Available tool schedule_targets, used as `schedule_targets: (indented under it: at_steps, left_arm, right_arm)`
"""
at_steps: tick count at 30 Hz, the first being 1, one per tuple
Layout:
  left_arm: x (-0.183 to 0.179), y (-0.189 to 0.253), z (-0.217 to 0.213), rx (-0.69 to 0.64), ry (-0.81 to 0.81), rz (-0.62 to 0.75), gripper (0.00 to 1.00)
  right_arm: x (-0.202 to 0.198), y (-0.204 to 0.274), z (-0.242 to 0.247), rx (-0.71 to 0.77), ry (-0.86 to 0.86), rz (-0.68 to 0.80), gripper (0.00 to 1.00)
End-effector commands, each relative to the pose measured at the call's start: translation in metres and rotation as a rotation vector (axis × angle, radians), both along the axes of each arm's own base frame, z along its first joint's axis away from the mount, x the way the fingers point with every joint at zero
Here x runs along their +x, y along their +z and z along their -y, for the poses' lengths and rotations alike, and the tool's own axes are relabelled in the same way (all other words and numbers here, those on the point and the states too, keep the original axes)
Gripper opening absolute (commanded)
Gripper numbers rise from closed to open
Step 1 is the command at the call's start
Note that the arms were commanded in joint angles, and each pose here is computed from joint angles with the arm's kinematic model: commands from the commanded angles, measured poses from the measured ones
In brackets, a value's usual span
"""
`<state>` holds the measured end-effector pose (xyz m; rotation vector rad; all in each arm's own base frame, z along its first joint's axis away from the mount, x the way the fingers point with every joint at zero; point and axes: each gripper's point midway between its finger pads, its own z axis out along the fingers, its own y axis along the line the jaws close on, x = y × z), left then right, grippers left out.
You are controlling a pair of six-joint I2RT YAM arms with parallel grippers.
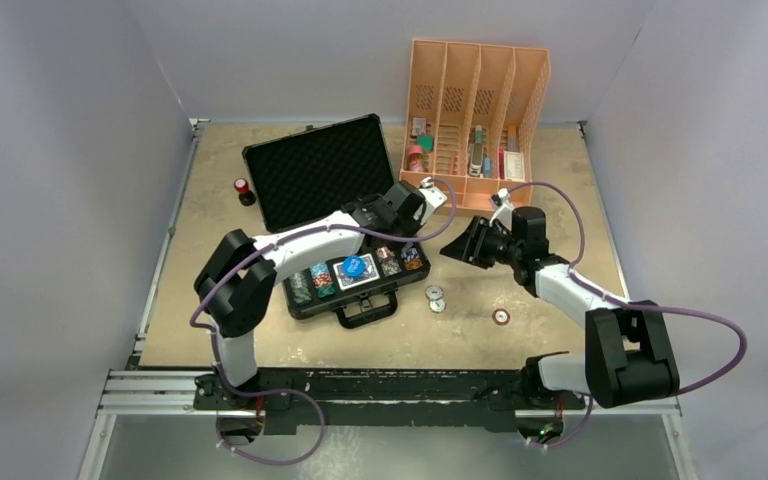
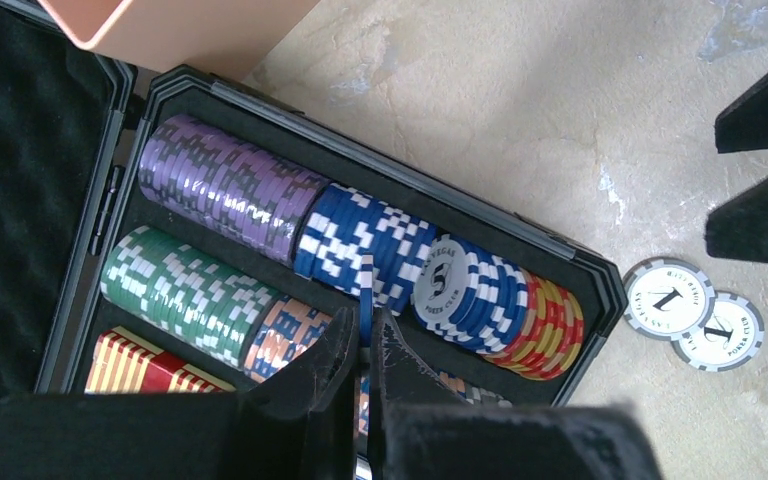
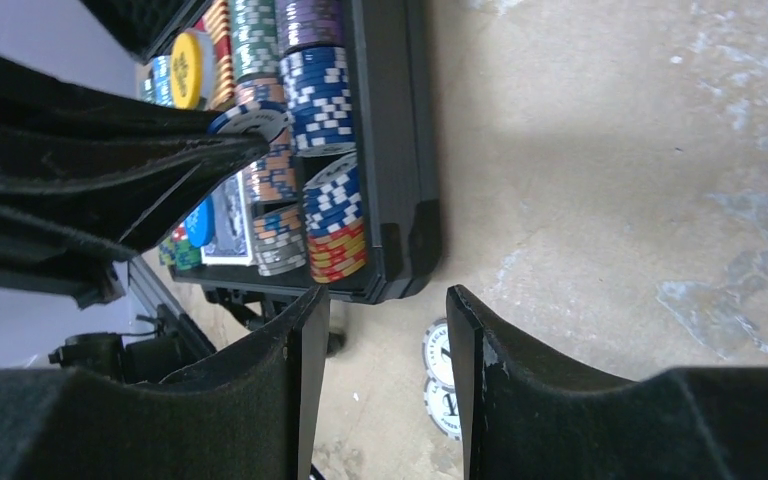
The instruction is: Pack up texas hold em set
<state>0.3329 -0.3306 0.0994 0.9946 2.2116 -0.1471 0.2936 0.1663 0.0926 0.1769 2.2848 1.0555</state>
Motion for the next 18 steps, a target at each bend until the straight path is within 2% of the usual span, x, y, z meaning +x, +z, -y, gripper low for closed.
schedule_targets:
  at_steps: [1, 7, 18]
  left_arm:
    - [0.003, 0.036, 0.002, -0.087, -0.026, 0.033, 0.00]
    - [-0.014, 0.043, 0.012, -0.172, -0.110, -0.004, 0.00]
    - [-0.027, 0.012, 0.019, -0.141, -0.160, -0.113, 0.00]
  right_arm:
    - [0.005, 0.022, -0.011, 0.045, 0.086, 0.109, 0.49]
    - [0.004, 0.018, -0.011, 0.047, 0.083, 0.092, 0.49]
    - [0.003, 0.008, -0.009, 0.043, 0.063, 0.056, 0.48]
